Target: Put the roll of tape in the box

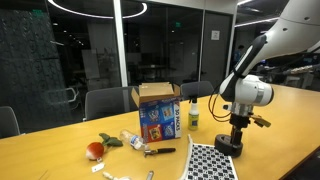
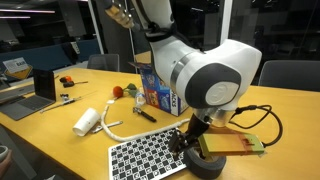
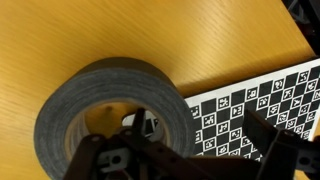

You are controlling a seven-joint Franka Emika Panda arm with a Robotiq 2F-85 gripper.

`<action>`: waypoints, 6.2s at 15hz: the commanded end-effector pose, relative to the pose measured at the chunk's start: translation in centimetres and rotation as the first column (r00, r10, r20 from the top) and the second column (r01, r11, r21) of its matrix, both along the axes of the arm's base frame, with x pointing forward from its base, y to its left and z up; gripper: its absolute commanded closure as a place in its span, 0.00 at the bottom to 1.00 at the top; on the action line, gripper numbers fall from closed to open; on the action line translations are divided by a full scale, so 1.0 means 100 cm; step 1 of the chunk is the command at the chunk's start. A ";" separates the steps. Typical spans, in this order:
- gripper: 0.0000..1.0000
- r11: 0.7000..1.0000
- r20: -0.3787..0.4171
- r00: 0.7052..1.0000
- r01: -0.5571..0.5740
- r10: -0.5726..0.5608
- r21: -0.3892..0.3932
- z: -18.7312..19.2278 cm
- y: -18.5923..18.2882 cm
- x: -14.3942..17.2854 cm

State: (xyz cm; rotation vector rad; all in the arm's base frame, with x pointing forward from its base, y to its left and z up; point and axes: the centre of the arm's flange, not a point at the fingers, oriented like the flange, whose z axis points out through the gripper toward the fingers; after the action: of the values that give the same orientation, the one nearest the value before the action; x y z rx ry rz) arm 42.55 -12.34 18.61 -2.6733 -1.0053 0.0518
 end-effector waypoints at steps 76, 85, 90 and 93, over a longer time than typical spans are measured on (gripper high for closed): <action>0.00 0.988 0.342 0.936 0.122 -0.083 -0.095 0.278 0.259 0.213; 0.00 0.898 0.239 0.945 0.294 -0.222 -0.329 0.376 0.174 0.065; 0.00 0.785 0.218 0.860 0.510 -0.461 -0.352 0.381 0.147 -0.034; 0.00 0.687 0.192 0.779 0.620 -0.597 -0.379 0.373 0.138 -0.080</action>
State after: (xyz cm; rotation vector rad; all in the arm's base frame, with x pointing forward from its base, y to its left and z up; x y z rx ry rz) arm 40.55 2.26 56.26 -3.2486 -0.2777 0.0458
